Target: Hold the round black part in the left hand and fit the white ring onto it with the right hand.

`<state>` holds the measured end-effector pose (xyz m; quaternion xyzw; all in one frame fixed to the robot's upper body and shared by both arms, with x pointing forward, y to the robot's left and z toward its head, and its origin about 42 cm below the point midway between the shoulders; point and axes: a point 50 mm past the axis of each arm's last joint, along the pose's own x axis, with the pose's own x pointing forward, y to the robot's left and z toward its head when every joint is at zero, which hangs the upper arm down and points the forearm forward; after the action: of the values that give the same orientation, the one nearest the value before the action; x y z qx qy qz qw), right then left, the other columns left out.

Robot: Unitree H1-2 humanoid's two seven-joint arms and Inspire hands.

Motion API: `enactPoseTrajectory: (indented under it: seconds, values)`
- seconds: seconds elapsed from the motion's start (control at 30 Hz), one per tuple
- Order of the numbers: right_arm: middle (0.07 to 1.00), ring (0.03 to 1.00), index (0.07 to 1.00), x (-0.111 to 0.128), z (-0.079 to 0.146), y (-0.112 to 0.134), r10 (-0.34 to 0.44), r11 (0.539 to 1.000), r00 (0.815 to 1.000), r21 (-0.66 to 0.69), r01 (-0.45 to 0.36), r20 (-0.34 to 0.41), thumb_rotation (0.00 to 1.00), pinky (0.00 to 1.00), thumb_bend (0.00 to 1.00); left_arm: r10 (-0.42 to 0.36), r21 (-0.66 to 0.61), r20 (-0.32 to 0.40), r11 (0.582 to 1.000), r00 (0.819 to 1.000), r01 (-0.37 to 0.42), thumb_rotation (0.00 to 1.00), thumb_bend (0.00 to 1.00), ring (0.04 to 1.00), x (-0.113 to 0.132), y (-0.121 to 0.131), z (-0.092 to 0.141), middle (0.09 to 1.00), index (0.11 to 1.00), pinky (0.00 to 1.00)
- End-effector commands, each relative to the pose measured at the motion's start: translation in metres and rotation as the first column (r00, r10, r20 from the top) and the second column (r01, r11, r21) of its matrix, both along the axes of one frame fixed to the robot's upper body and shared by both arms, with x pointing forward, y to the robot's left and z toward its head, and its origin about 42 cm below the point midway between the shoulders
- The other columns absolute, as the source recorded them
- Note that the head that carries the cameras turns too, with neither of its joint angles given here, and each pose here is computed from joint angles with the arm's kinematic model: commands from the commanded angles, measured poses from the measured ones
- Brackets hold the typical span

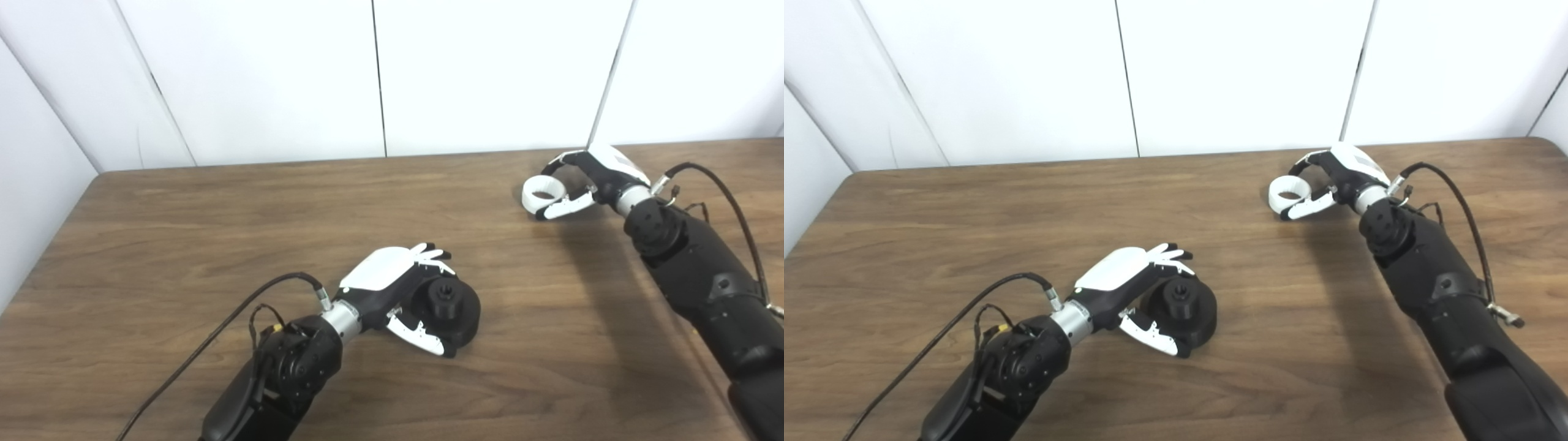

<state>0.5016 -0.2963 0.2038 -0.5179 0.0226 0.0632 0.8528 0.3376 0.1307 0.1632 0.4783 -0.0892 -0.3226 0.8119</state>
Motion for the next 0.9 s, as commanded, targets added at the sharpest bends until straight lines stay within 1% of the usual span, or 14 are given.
enactPoseTrajectory:
  seconds: [0.0, 0.23, 0.87]
  values:
    - [0.881, 0.955, 0.672, 0.0141, 0.0416, 0.0073, 0.026, 0.999, 0.990, 0.014, -0.029, 0.139, 0.23, 0.89, 0.80, -0.014, 0.036, -0.049, 0.999, 0.999, 0.016, 0.34, 0.91, 1.000, -0.0008, -0.0004, -0.0094, 0.949, 0.699, 0.88]
    - [0.871, 0.949, 0.634, 0.0136, 0.0414, 0.0063, 0.029, 0.999, 0.987, 0.025, -0.033, 0.156, 0.20, 0.87, 0.79, -0.014, 0.038, -0.046, 0.999, 0.999, 0.016, 0.33, 0.90, 1.000, 0.0000, -0.0003, -0.0080, 0.950, 0.699, 0.89]
    - [0.874, 0.949, 0.626, 0.0141, 0.0410, 0.0057, 0.027, 0.999, 0.989, 0.028, -0.031, 0.148, 0.20, 0.87, 0.80, -0.006, 0.038, -0.043, 0.999, 0.999, 0.008, 0.34, 0.91, 1.000, 0.0009, 0.0016, -0.0098, 0.945, 0.697, 0.89]
